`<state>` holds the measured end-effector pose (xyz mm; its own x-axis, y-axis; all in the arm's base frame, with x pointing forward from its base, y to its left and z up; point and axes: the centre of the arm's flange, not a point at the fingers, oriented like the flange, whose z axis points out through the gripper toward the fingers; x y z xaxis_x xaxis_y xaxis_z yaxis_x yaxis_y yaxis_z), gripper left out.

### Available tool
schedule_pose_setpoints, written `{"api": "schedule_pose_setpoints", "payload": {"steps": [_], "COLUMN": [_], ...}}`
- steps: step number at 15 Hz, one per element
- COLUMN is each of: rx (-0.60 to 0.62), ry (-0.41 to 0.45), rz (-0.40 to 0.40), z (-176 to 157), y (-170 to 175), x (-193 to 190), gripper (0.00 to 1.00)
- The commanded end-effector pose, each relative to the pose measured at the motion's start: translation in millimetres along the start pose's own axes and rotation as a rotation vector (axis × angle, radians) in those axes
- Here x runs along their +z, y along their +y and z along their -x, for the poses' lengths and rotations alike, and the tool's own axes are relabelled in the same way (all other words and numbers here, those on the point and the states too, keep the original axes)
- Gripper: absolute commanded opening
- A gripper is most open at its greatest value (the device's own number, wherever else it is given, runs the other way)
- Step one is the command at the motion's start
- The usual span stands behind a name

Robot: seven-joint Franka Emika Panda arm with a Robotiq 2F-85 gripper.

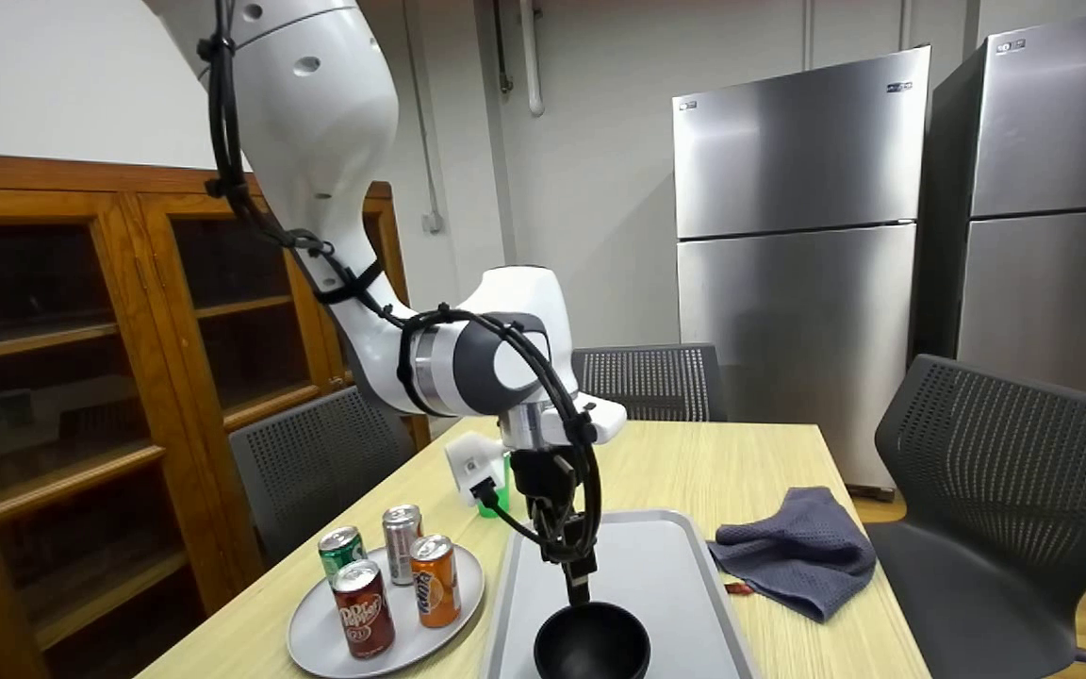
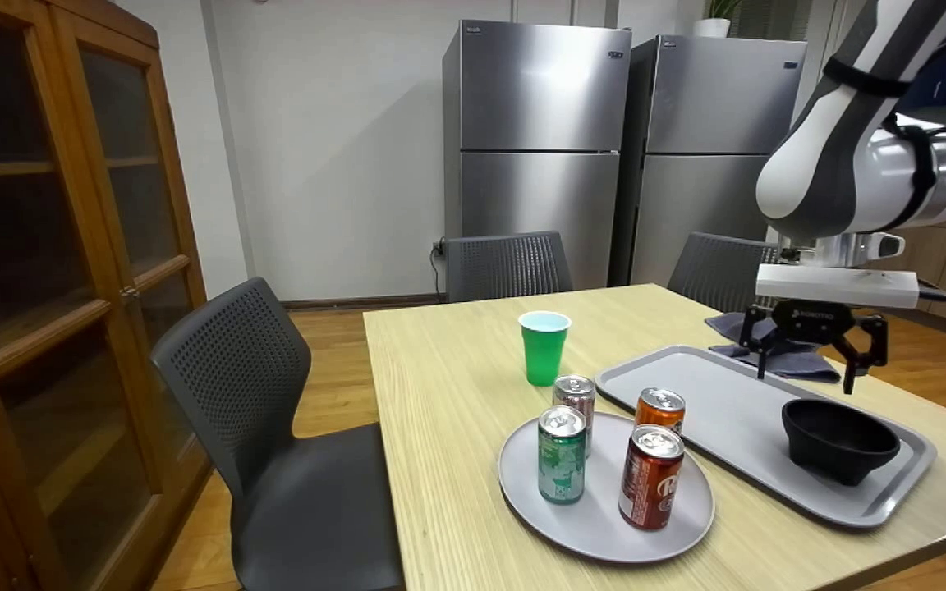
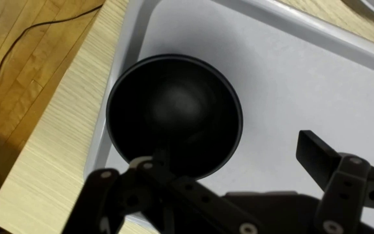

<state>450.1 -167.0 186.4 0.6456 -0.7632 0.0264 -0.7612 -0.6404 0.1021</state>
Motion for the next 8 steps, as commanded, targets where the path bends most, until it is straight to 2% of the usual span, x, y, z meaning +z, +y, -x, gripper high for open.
{"api": "schedule_pose_setpoints", "payload": {"steps": [1, 8], "rx": [0.051, 0.13], "ry": [0.02, 0.013], "rz": [-0.022, -0.04], "z": [13.4, 7.2], "y": [7.0, 3.0], "x": [1.9, 24.7], "gripper": [1.0, 1.0]}}
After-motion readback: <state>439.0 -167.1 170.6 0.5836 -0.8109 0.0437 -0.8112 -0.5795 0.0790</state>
